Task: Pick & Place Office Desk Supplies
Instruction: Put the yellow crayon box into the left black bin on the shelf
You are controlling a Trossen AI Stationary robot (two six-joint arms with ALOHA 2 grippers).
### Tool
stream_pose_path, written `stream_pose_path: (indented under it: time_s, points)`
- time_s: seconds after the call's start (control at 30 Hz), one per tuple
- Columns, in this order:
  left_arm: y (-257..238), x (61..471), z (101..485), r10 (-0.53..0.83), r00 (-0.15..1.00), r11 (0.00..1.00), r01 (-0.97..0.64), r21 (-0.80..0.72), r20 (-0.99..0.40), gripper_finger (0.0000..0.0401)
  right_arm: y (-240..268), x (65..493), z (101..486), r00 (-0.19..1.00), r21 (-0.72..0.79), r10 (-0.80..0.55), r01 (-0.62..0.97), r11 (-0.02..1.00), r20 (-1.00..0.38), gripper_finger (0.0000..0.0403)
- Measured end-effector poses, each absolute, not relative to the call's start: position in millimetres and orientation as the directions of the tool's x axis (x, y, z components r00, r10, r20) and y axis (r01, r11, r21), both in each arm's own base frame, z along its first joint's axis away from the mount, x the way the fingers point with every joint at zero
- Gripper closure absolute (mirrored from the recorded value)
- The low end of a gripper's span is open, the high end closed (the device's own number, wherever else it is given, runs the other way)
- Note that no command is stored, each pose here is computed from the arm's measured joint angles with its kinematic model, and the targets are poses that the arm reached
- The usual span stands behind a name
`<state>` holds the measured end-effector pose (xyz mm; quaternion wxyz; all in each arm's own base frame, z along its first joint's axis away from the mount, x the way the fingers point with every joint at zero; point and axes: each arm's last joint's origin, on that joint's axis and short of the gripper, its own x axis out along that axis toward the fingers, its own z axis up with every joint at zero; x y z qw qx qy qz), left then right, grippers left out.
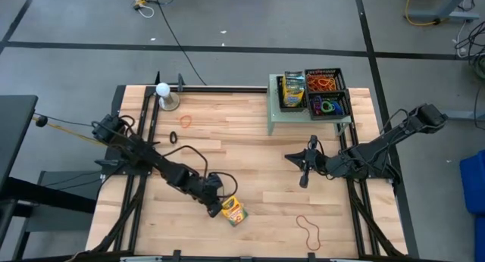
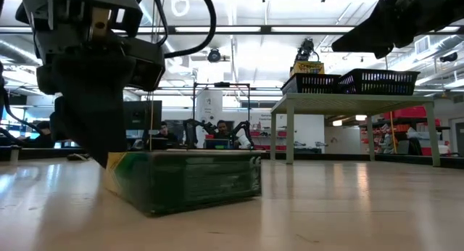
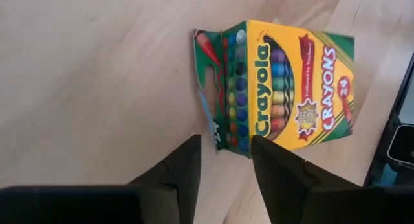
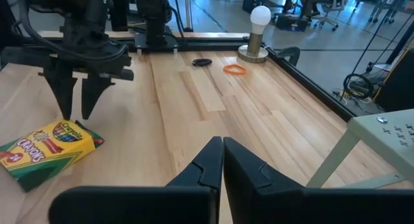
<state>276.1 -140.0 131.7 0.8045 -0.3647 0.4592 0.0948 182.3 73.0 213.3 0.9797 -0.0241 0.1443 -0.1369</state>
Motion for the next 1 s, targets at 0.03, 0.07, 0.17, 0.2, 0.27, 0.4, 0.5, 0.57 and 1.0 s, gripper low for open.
stream_pose_path:
  time_s: [0.03, 0.07, 0.17, 0.2, 0.27, 0.4, 0.5, 0.57, 1.0]
  points:
    - [-140, 276, 133, -0.182, 0.561, 0.718, -0.485, -0.499, -0.808, 0.0259, 73, 182, 213, 0.921, -0.087, -0.275, 0.261, 0.961, -0.276, 0.0380]
    - [-140, 275, 134, -0.183, 0.564, 0.718, -0.483, -0.502, -0.805, 0.0260, 73, 182, 213, 0.921, -0.087, -0.275, 0.261, 0.961, -0.277, 0.0380]
    - [-140, 273, 142, -0.188, 0.573, 0.719, -0.473, -0.509, -0.798, 0.0260, 73, 182, 213, 0.921, -0.087, -0.275, 0.261, 0.961, -0.277, 0.0380]
    - [-141, 272, 144, -0.187, 0.578, 0.725, -0.464, -0.509, -0.794, 0.0260, 73, 182, 213, 0.920, -0.089, -0.276, 0.261, 0.961, -0.278, 0.0380]
    - [-142, 268, 144, -0.166, 0.566, 0.749, -0.460, -0.477, -0.807, 0.0260, 73, 182, 213, 0.921, -0.088, -0.275, 0.261, 0.961, -0.277, 0.0380]
    - [-145, 265, 144, -0.148, 0.570, 0.788, -0.426, -0.444, -0.808, 0.0261, 73, 182, 213, 0.920, -0.088, -0.275, 0.261, 0.961, -0.277, 0.0380]
    - [-145, 264, 139, -0.135, 0.569, 0.803, -0.417, -0.426, -0.811, 0.0261, 73, 182, 213, 0.920, -0.088, -0.276, 0.262, 0.961, -0.277, 0.0380]
    - [-144, 262, 134, -0.151, 0.596, 0.792, -0.405, -0.457, -0.789, 0.0261, 73, 182, 213, 0.920, -0.089, -0.276, 0.261, 0.961, -0.278, 0.0380]
    - [-135, 245, 112, -0.160, 0.714, 0.731, -0.378, -0.568, -0.682, 0.0264, 73, 182, 213, 0.920, -0.082, -0.276, 0.263, 0.961, -0.277, 0.0380]
